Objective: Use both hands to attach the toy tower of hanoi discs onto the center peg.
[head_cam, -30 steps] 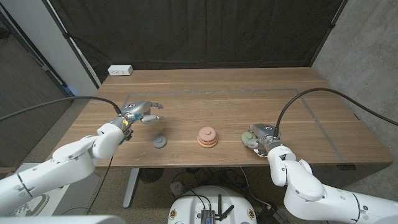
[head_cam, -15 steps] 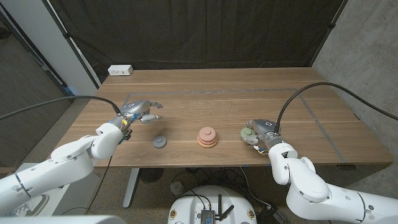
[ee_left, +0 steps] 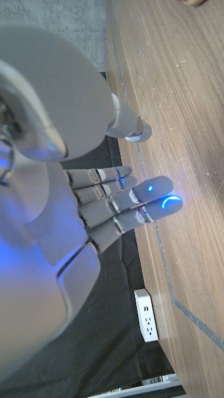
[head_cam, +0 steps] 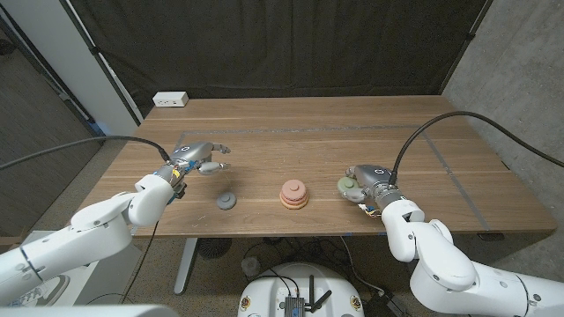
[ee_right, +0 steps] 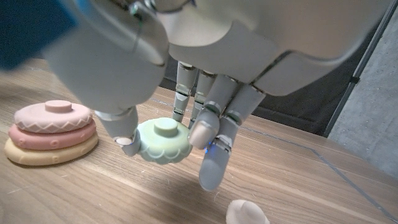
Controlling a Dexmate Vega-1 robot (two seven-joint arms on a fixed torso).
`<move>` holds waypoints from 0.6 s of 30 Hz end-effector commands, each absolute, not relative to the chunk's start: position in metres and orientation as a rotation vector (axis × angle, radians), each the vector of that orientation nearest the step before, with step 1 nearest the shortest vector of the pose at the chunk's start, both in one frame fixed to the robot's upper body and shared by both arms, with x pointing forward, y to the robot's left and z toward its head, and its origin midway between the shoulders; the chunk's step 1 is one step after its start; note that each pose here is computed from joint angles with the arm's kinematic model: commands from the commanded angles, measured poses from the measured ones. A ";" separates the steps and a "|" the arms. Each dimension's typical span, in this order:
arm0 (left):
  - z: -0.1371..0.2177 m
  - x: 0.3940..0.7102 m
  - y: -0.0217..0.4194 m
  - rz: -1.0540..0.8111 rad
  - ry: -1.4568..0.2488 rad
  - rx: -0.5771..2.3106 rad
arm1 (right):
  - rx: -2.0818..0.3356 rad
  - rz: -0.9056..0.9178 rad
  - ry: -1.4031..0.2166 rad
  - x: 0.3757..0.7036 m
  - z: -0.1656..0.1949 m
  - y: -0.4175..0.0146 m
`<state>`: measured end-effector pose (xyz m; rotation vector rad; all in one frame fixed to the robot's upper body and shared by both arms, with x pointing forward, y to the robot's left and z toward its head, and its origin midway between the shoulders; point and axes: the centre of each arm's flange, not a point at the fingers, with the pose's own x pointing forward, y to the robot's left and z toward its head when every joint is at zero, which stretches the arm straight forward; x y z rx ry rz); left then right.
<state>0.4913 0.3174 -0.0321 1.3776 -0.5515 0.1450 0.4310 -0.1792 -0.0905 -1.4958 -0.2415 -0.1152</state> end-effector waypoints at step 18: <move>-0.033 0.485 0.320 0.156 -0.565 1.364 | -1.548 0.015 -0.434 0.421 -0.063 -0.153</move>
